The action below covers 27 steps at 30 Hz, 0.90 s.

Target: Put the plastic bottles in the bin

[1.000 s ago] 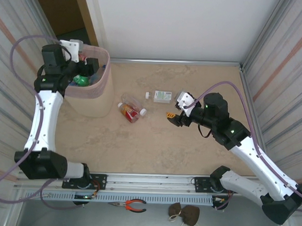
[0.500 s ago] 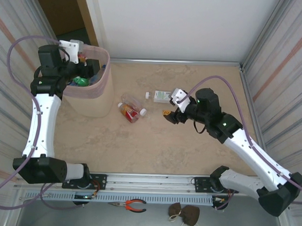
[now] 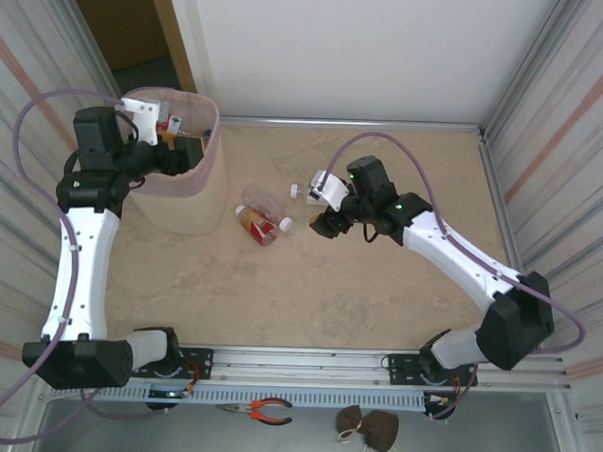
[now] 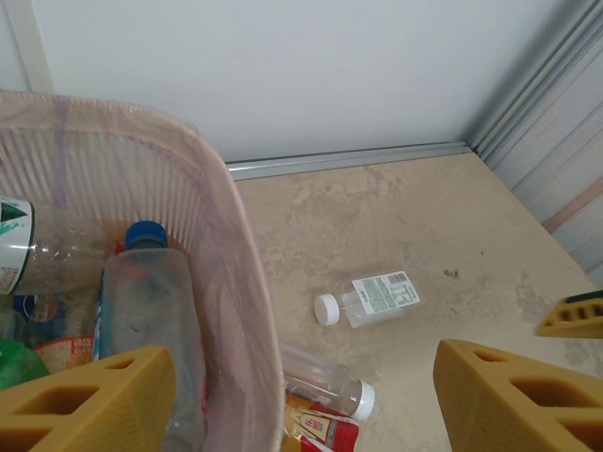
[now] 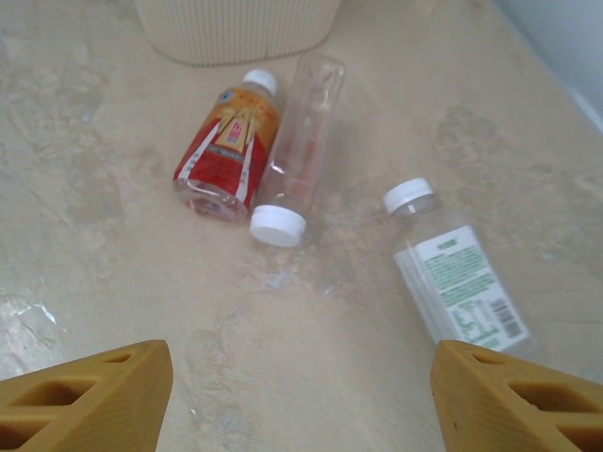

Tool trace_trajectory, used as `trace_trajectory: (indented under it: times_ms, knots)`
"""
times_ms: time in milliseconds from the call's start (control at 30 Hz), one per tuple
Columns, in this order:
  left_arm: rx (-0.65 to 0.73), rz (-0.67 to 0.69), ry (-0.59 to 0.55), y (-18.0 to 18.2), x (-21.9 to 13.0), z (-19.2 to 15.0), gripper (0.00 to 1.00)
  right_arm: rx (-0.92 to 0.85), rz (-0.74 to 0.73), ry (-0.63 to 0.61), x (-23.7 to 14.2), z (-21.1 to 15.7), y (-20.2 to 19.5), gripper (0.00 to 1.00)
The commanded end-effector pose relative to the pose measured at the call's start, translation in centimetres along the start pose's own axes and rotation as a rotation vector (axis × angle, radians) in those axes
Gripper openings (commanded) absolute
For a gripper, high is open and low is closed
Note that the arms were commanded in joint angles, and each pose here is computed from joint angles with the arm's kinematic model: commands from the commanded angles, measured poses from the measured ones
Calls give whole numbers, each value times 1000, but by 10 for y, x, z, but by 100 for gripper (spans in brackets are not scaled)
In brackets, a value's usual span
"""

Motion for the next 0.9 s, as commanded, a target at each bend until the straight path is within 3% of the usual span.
trace_trajectory:
  times_ms: [0, 367, 867]
  knots:
    - [-12, -28, 15, -9, -9, -10, 73, 2, 36, -25, 25, 14, 1, 71]
    - [-15, -44, 25, -17, -19, -20, 73, 65, 91, 202, 134, 4, 9, 68]
    - [-15, -39, 34, -15, -18, -25, 73, 90, 134, 316, 185, -27, 15, 62]
Point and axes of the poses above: each hand's point on the last joint's axis, 136 mm out from that joint toward the fingers, its own x axis out along the fingers, its own y axis along the line the jaws close on, z = x × y, the point moved 3 cm from there along -x, back along the fingers, and after that the axes turned 15 degrees about -x, right-handed, at the moved point
